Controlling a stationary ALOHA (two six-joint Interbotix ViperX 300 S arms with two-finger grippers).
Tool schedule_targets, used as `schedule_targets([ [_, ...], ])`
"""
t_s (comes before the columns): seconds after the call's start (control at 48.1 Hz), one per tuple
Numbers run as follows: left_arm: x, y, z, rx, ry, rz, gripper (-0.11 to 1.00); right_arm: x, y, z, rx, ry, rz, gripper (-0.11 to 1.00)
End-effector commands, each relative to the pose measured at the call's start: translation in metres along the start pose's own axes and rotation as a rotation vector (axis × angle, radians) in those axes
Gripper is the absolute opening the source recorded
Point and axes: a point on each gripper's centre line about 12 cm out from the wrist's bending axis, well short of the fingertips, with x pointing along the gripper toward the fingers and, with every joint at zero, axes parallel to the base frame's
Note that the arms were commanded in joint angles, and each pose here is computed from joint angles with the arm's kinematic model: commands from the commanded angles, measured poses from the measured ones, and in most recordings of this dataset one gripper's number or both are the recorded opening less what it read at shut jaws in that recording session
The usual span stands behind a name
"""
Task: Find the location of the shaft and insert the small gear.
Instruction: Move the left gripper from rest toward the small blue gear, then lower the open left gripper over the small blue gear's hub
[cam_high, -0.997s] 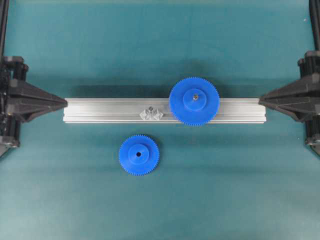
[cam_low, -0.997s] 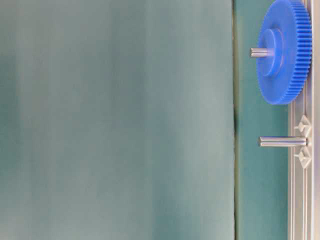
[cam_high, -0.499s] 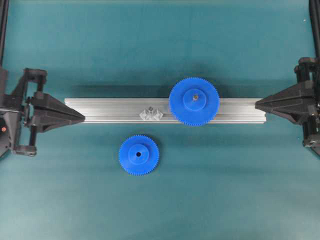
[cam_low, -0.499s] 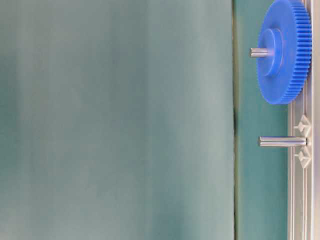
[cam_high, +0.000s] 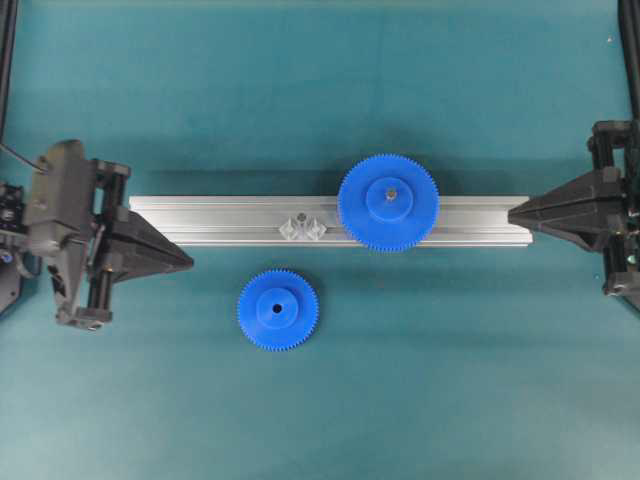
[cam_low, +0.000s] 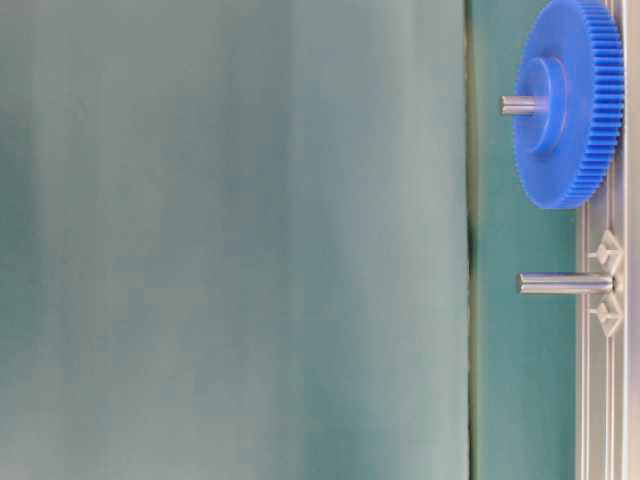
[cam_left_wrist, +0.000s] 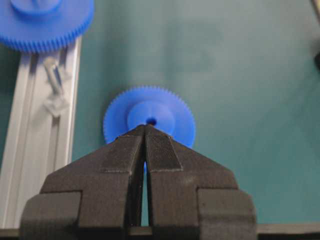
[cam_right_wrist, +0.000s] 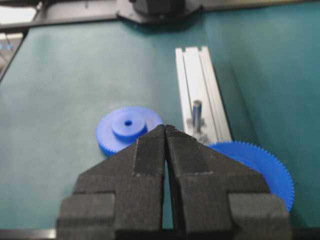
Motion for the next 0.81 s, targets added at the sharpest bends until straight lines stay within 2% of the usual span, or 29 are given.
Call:
schedule_targets([
  [0.0, 0.004, -0.003, 0.013, 0.004, -0.001, -0.003, -0.02, 0.002, 0.0, 0.002, 0.011, 0.004, -0.003, 0.01],
  [0.436, 0.046, -0.01, 0.028, 0.006, 0.121, -0.002, -0.02, 0.002, -0.002, -0.001, 0.013, 0.019, -0.012, 0.01],
  [0.602, 0.068, -0.012, 0.031, -0.002, 0.23, 0.013, -0.02, 0.001, -0.003, -0.002, 0.013, 0.028, -0.015, 0.01],
  [0.789, 0.09, -0.014, 0.036, 0.002, 0.3, 0.021, -0.02, 0.001, -0.004, -0.005, 0.014, 0.033, -0.021, 0.01],
])
